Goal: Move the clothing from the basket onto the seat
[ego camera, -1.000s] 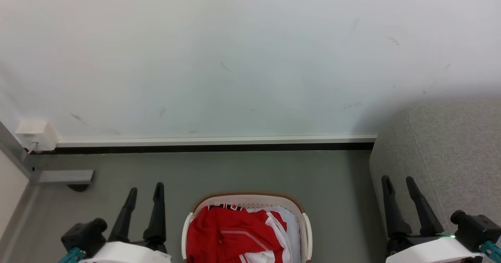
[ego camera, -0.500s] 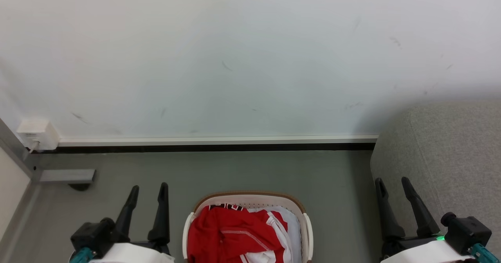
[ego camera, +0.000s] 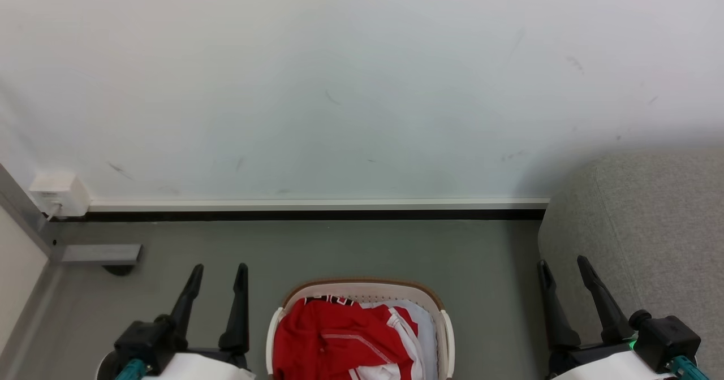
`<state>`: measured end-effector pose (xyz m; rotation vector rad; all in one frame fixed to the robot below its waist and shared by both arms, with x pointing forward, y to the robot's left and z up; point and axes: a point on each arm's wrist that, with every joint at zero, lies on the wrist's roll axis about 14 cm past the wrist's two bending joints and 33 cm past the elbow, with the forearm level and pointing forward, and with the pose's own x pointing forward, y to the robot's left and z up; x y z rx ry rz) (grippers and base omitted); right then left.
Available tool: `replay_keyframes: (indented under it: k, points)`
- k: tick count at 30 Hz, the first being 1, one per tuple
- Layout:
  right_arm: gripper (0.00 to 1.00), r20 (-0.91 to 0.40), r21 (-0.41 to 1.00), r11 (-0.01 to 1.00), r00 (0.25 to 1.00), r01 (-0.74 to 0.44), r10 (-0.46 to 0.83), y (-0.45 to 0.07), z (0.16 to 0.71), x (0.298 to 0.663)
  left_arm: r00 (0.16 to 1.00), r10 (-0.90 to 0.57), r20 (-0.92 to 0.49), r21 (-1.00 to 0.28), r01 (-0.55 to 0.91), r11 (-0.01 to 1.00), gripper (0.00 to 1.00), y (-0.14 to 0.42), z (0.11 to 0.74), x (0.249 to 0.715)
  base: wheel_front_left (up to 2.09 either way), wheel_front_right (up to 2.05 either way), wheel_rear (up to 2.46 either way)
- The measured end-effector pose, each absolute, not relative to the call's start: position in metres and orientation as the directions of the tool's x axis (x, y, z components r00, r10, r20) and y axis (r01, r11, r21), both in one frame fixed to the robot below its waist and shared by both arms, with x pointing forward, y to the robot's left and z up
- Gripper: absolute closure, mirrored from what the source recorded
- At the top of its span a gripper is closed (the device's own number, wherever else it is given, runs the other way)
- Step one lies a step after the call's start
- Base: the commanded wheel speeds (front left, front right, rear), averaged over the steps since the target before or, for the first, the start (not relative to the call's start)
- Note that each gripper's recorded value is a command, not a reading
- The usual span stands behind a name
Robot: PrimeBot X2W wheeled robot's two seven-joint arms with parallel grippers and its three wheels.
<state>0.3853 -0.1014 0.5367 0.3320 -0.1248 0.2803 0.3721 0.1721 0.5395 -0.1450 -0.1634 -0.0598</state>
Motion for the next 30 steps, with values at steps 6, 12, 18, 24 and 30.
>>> replay_keyframes:
  k: [6,12,18,24,30]
  points:
    - [0.00,0.177,0.281,0.913,0.951,-0.295,0.253,-0.1011,0.5388,0.3852,0.981,-0.058,0.183,-0.095,0.076,0.993,0.00,0.1705,0.5427,0.3711,0.00,0.00,0.00]
    - [0.00,0.187,0.247,0.921,0.947,-0.301,0.260,-0.0999,0.5409,0.3851,0.979,-0.068,0.194,-0.060,0.081,0.995,0.00,0.1686,0.5449,0.3702,0.00,0.00,0.00]
    - [0.00,0.189,0.242,0.922,0.947,-0.302,0.261,-0.0996,0.5406,0.3852,0.977,-0.070,0.201,-0.042,0.080,0.996,0.00,0.1690,0.5465,0.3697,0.00,0.00,0.00]
    - [0.00,0.186,0.246,0.921,0.948,-0.301,0.260,-0.0997,0.5397,0.3857,0.977,-0.067,0.200,-0.041,0.077,0.996,0.00,0.1699,0.5461,0.3699,0.00,0.00,0.00]
    - [0.00,0.183,0.250,0.921,0.948,-0.300,0.259,-0.0997,0.5386,0.3865,0.978,-0.066,0.197,-0.042,0.076,0.996,0.00,0.1705,0.5452,0.3706,0.00,0.00,0.00]
